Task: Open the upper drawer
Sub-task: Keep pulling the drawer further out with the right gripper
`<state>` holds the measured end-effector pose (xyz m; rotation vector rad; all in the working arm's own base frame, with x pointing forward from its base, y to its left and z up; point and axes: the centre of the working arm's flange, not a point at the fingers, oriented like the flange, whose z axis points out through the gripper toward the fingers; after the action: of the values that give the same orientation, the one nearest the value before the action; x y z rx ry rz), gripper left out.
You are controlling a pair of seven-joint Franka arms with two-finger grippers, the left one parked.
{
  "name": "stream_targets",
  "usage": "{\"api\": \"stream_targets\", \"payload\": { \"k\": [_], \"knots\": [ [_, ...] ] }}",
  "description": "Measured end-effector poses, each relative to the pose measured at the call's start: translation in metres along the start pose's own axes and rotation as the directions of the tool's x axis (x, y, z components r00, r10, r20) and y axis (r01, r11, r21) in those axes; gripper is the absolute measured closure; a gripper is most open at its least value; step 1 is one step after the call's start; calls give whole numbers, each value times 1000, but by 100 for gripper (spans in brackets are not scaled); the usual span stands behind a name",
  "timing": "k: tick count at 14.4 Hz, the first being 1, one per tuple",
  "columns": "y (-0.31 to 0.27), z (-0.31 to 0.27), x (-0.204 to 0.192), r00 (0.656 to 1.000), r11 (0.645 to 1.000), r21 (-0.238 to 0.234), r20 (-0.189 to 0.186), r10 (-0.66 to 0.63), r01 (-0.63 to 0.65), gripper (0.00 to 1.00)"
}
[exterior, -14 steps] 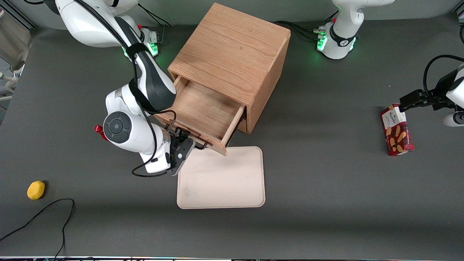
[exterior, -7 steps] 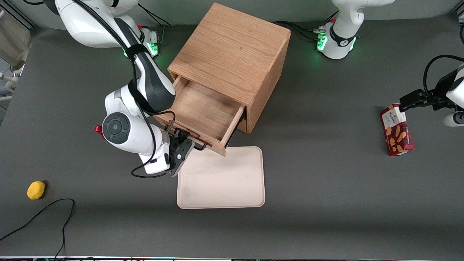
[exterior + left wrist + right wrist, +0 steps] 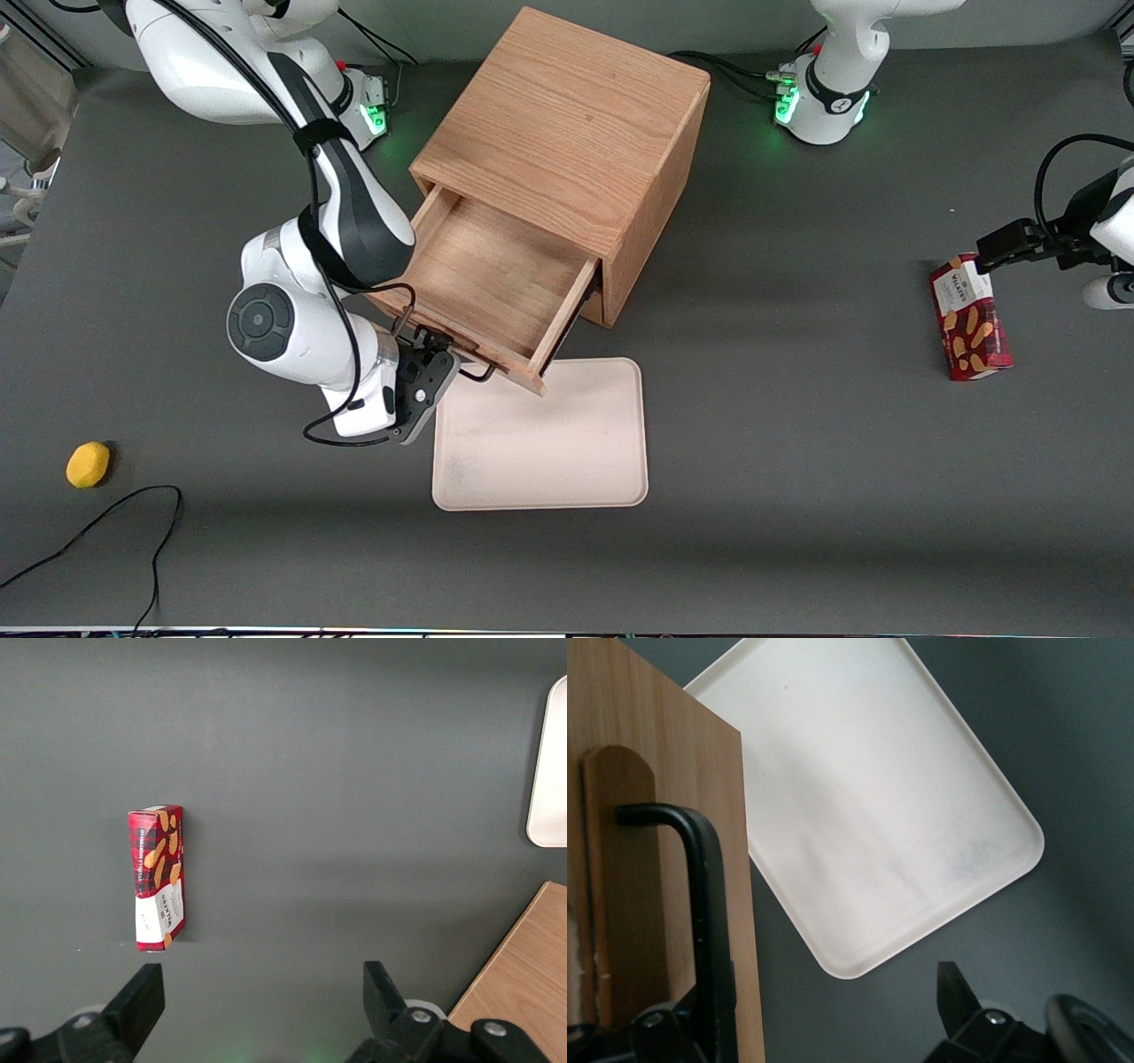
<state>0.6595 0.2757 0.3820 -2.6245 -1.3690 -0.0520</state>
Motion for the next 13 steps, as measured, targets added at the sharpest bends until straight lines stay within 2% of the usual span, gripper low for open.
{"api": "stream_targets", "payload": {
  "k": [7,13],
  "knots": [
    [4,1,-3,996,996,15,-7,90,-90,0],
    [10,0,-7,994,994,19,-10,107,-106,0]
  ]
}}
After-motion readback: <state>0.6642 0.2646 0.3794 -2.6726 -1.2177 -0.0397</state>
